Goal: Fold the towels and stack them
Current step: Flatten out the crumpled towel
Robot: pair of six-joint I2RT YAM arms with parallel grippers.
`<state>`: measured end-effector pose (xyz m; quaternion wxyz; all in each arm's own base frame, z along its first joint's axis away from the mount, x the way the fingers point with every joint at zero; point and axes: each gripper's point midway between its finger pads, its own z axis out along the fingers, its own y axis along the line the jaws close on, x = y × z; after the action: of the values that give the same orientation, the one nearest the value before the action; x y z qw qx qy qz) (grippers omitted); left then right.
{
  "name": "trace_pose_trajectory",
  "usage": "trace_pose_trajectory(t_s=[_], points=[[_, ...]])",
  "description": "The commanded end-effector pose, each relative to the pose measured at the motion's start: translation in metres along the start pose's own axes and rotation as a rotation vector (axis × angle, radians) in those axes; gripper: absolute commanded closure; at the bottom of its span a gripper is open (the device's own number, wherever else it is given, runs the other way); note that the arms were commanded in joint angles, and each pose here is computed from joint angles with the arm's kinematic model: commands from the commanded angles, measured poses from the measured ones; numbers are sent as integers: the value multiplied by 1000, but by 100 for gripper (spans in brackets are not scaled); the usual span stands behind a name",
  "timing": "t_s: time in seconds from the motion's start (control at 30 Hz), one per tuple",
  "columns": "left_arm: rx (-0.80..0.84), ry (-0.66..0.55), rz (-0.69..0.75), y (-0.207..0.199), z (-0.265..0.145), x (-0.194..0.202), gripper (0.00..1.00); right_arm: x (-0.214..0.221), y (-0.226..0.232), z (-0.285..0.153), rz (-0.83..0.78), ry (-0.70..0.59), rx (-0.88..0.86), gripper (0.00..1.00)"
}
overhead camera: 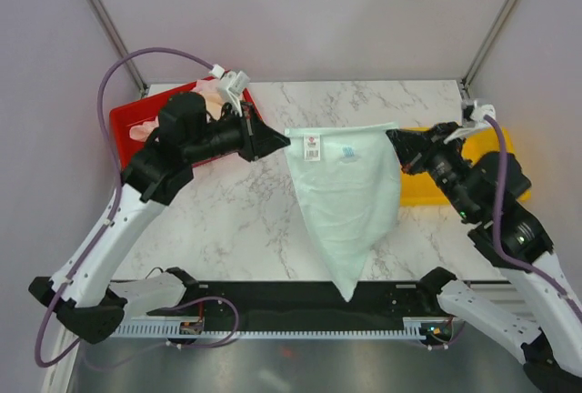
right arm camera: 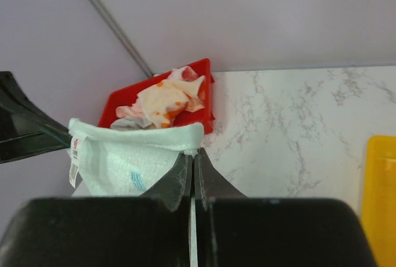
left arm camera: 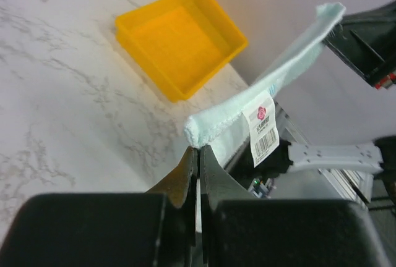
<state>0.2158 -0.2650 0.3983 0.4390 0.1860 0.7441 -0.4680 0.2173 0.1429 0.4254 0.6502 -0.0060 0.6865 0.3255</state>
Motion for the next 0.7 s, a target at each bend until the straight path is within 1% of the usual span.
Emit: trace_pose_trajectory(t_s=[0.0,0.03,0.07,0.1,0.13,0.17,0.2,0.23,0.27,0.3,0.33,0.37,0.4,0.43,0.47,0.5,0.53,0.57,0.6,0.63,0.67], points=[[-305,-21,2,86,19,-25,98,12,-53,52,-103,9,287,100],[-326,-35,-9,98,23,-34,98,11,-58,64,-122,-4,315,100],[-323,0,-41,119,42,-31,98,27,-69,88,-151,43,347,100],[-341,-12,-62,139,45,-39,98,31,-69,101,-170,55,342,100],[-332,-11,-68,149,54,-44,98,32,-72,116,-182,46,337,100],[-319,12,-72,168,73,-40,98,56,-86,140,-187,108,345,100],[-323,0,-59,178,81,-50,98,64,-92,153,-180,125,338,100],[-323,4,-51,186,89,-52,98,67,-95,169,-165,112,317,100],[-315,12,-35,194,98,-54,98,90,-114,188,-167,162,332,100],[-334,56,-63,224,117,-40,98,96,-119,199,-166,172,320,100],[-322,36,-46,226,125,-54,98,100,-125,211,-161,164,319,100],[-320,50,-53,239,134,-51,98,117,-148,226,-168,193,347,100],[-339,81,-75,263,148,-39,98,116,-151,236,-167,191,328,100],[-340,66,-63,269,155,-47,98,115,-156,246,-167,173,317,100],[-351,69,-55,279,160,-46,98,125,-176,256,-182,199,329,100],[-348,50,-36,283,164,-56,98,120,-177,266,-188,187,300,100],[-359,75,-46,301,175,-44,98,119,-173,275,-192,182,237,100],[-370,73,-35,308,178,-45,98,129,-184,282,-195,206,214,100],[-370,61,-24,312,181,-50,98,125,-183,289,-204,198,178,100],[-379,69,-28,321,185,-46,98,125,-177,294,-204,197,122,100],[-381,66,-22,324,186,-46,98,128,-182,297,-207,196,114,100]])
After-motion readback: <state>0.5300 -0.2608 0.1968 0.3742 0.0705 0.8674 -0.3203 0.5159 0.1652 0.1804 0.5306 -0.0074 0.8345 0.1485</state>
